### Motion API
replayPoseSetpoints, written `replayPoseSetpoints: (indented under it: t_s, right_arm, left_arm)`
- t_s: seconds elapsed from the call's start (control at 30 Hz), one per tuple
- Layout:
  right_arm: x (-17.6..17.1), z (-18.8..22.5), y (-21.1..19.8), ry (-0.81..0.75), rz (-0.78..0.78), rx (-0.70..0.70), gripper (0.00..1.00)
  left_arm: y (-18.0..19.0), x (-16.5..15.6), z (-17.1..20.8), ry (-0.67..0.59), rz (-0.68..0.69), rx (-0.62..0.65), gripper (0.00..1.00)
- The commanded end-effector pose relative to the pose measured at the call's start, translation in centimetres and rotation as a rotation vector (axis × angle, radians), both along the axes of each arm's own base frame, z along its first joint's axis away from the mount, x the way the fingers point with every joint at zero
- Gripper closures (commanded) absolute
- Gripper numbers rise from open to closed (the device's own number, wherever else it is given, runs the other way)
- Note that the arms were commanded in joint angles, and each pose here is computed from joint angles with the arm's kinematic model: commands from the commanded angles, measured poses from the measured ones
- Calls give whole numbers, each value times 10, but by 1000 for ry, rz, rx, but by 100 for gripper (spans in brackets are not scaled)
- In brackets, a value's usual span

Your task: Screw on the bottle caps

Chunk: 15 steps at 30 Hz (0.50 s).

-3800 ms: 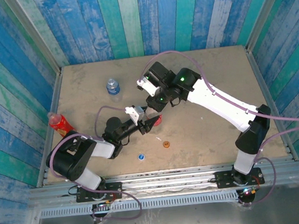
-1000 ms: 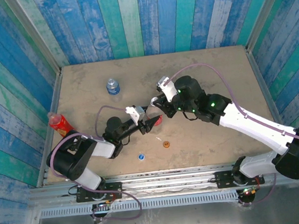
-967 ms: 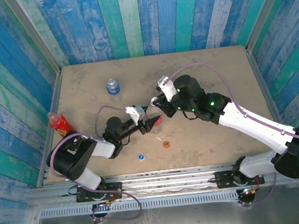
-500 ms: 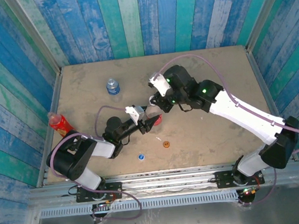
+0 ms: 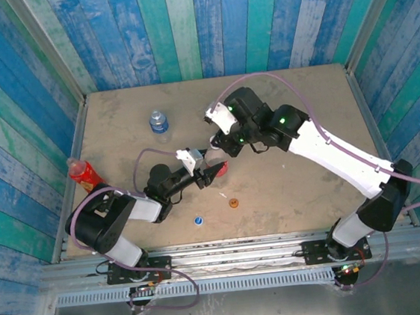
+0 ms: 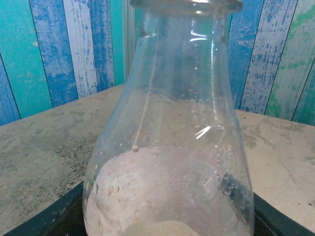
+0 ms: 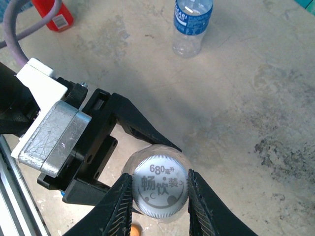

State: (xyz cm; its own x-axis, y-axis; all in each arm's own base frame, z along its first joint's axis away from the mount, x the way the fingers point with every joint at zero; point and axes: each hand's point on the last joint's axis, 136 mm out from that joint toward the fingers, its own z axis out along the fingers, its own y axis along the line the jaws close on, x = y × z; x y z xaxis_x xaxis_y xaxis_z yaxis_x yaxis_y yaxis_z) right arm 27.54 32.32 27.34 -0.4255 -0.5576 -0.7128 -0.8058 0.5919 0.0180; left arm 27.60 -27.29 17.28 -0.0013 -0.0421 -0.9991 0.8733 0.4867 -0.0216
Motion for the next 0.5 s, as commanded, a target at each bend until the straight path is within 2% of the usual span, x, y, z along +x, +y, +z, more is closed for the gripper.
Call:
replayPoseSetpoints:
  t_s: [0.0,0.47]
  right_arm:
    - [-19,-39,-8,104,5,-54,73]
    - [-27,-41,-5,73,73,-76,72]
  left_arm:
    - [-3,-3,-20,55,-15,46,37]
    - [-5,-1,-19,55,-22,48,36]
